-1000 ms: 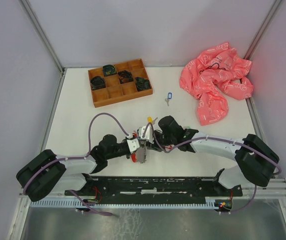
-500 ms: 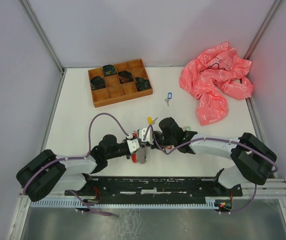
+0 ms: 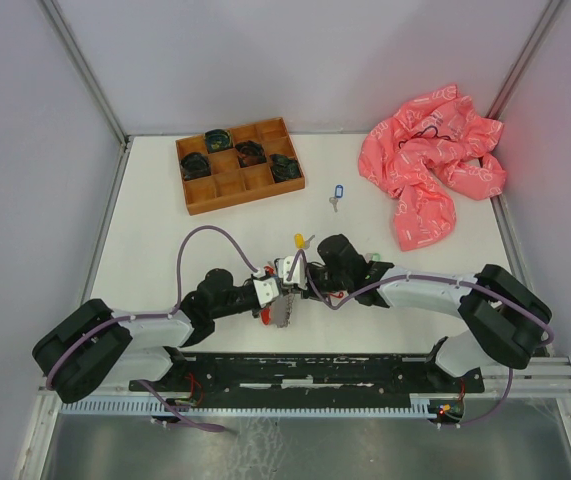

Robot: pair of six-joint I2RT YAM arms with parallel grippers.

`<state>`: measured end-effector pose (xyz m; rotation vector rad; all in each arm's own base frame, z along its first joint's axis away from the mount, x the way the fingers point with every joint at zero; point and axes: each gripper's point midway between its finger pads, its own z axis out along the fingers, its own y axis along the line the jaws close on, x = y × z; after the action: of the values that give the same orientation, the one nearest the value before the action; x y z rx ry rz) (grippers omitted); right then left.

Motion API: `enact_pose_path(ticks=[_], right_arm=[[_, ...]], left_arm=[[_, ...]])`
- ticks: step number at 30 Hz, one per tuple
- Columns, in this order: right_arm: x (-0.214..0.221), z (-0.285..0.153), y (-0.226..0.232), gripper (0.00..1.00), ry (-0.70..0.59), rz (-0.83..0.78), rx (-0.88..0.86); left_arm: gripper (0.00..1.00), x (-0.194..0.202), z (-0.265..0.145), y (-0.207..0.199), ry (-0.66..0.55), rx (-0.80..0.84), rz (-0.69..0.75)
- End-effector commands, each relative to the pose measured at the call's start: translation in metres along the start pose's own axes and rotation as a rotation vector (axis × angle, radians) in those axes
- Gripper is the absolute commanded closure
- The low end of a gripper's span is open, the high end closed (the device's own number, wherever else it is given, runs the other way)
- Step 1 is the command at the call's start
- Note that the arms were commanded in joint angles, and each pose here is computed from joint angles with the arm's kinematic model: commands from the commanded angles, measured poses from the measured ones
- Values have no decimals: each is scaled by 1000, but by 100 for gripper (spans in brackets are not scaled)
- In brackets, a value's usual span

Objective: Put the keys on the keyring

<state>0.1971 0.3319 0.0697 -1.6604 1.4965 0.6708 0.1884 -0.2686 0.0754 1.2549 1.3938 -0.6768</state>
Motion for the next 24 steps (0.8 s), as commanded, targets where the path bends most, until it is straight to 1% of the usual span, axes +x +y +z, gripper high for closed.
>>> enact_pose_path(ticks=[1, 9, 16, 24], right_arm=[[-16, -1, -6, 99, -57, -55, 16], [-18, -6, -8, 99, -64, -63, 39], [-19, -8, -9, 99, -69, -64, 47], [-23, -7, -7, 99, -89, -55, 36]], left_arm=[[94, -22, 8, 10, -59, -11, 37], [83, -16, 9, 15, -36, -43, 12], [78, -12, 10, 18, -18, -64, -6], [77, -13, 12, 18, -27, -58, -15]])
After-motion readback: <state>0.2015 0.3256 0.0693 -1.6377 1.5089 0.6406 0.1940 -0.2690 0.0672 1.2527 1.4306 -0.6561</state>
